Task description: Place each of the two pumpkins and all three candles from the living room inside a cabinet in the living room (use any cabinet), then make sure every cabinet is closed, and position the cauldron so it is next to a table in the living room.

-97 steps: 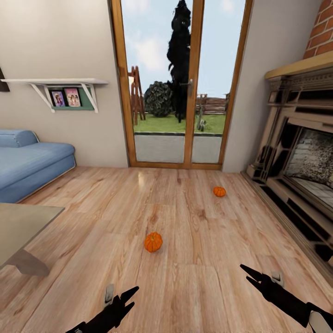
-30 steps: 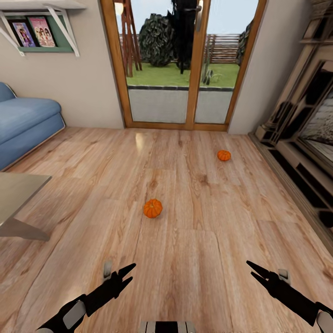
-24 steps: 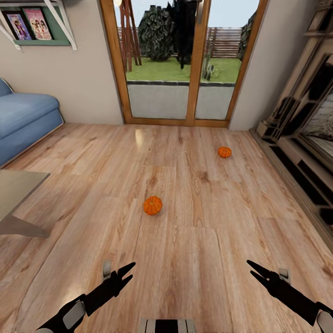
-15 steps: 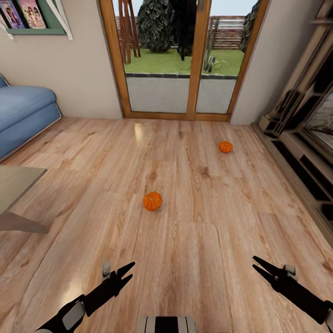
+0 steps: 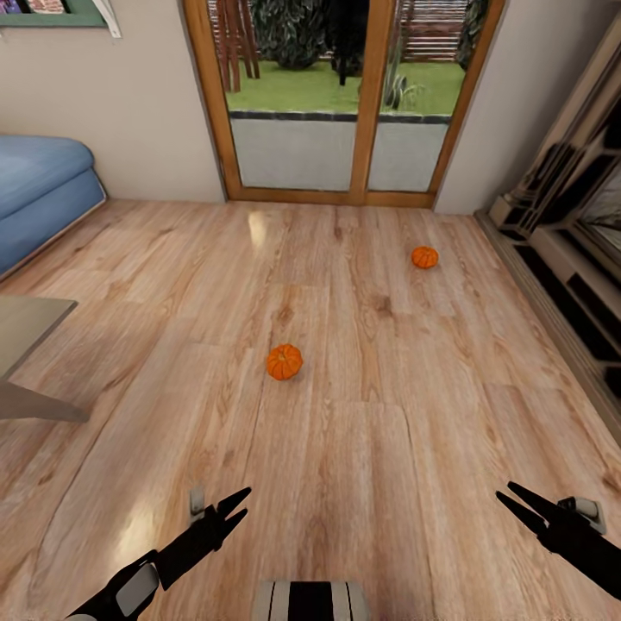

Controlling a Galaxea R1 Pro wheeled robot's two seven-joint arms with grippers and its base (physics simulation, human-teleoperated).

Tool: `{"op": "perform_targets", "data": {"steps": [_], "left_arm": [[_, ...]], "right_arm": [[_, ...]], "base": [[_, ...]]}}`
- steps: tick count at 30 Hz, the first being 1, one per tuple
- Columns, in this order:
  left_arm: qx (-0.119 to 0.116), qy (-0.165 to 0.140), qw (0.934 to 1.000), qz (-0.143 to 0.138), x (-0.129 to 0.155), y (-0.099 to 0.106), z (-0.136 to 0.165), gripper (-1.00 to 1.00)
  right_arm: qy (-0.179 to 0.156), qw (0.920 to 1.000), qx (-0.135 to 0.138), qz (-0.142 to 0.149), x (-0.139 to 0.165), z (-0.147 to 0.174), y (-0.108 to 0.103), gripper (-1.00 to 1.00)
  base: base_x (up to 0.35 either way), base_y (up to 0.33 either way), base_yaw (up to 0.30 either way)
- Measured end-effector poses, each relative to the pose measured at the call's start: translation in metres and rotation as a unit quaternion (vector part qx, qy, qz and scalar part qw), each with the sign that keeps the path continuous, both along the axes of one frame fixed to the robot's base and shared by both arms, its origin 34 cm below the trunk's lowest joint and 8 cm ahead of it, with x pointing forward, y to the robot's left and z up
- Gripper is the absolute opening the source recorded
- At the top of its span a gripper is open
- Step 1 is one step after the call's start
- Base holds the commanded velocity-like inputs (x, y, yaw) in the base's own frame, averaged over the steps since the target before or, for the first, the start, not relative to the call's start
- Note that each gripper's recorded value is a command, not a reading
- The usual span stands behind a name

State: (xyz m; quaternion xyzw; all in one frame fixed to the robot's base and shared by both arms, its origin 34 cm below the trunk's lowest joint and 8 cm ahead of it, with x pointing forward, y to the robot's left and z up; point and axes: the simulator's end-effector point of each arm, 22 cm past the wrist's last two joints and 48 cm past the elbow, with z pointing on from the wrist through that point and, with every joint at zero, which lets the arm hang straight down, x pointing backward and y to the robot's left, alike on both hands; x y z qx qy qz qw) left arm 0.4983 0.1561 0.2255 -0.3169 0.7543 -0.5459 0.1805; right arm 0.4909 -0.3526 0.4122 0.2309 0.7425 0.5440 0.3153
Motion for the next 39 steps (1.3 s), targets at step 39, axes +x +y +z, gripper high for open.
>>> {"op": "perform_targets", "data": {"steps": [39], "left_arm": [[-0.008,0.041,0.9991,0.003,-0.027,0.002,-0.038,1.0]], "right_arm": [[0.053,0.9986,0.0,-0.001,-0.011,-0.044,-0.001,1.0]], "base": [[0.009,0.0,0.0]]}}
